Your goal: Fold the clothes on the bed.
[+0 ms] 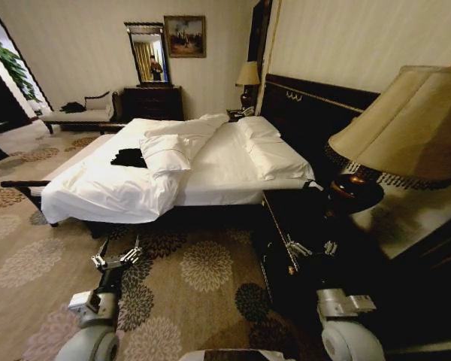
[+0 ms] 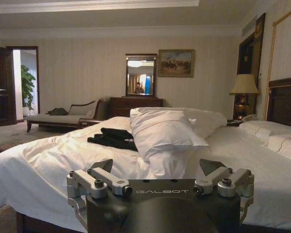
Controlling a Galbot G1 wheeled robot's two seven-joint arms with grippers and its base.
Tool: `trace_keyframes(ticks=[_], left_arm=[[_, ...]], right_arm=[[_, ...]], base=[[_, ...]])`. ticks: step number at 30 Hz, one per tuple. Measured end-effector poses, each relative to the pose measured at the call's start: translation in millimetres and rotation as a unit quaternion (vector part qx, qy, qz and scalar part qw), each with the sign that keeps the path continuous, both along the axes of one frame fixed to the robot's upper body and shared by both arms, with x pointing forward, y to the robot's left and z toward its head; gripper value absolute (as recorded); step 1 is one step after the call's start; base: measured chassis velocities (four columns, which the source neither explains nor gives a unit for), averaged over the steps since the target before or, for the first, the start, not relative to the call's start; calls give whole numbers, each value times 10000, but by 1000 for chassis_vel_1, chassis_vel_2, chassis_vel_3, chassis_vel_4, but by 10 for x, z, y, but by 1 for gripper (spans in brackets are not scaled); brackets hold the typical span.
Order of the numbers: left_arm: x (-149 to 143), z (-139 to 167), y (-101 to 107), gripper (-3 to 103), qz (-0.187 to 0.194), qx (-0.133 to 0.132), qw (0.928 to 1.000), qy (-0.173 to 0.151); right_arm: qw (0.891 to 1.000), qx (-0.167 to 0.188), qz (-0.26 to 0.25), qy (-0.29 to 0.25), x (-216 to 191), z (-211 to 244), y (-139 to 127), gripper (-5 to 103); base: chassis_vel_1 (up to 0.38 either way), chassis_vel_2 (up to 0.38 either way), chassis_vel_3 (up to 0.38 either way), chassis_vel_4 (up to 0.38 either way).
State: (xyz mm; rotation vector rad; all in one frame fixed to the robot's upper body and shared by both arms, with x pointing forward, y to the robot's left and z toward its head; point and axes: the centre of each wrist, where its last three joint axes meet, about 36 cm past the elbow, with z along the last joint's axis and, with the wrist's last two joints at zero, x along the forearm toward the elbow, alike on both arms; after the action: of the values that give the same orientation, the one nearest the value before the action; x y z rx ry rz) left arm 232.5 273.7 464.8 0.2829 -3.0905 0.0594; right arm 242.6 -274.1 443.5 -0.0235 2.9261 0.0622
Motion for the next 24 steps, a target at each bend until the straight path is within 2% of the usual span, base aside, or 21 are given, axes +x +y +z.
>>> trace_keyframes(ticks=[3,7,10,13,16,18,24], left_arm=[[11,4,-5,100,25,-36,10000,-5],[27,12,-7,100,2,-23,10000,-23],[43,15,-29,100,-9,-44,10000,-57],[60,14,-66,100,-62,-217,9997,-41],[74,17,-43,100,-70,-168,9998,-38],[89,30,-24,100,-70,-155,9998,-53],[63,72,-30,100,-161,-211,9996,-104]], right_arm=[[10000,18,-46,28,-13,-16,-4,100],[9995,249,-98,152,-49,-62,39,100],[9995,186,-99,224,-66,-102,39,100],[9996,-8,-54,285,-85,-160,17,100],[9995,82,-55,291,-85,-161,22,100],[9989,339,-20,322,-91,-126,51,100],[9992,246,36,313,-85,-85,6,100]], base=[[0,0,0,0],[0,0,0,0],[0,0,0,0],[0,0,0,0],[0,0,0,0],[0,0,0,0],[0,0,0,0]])
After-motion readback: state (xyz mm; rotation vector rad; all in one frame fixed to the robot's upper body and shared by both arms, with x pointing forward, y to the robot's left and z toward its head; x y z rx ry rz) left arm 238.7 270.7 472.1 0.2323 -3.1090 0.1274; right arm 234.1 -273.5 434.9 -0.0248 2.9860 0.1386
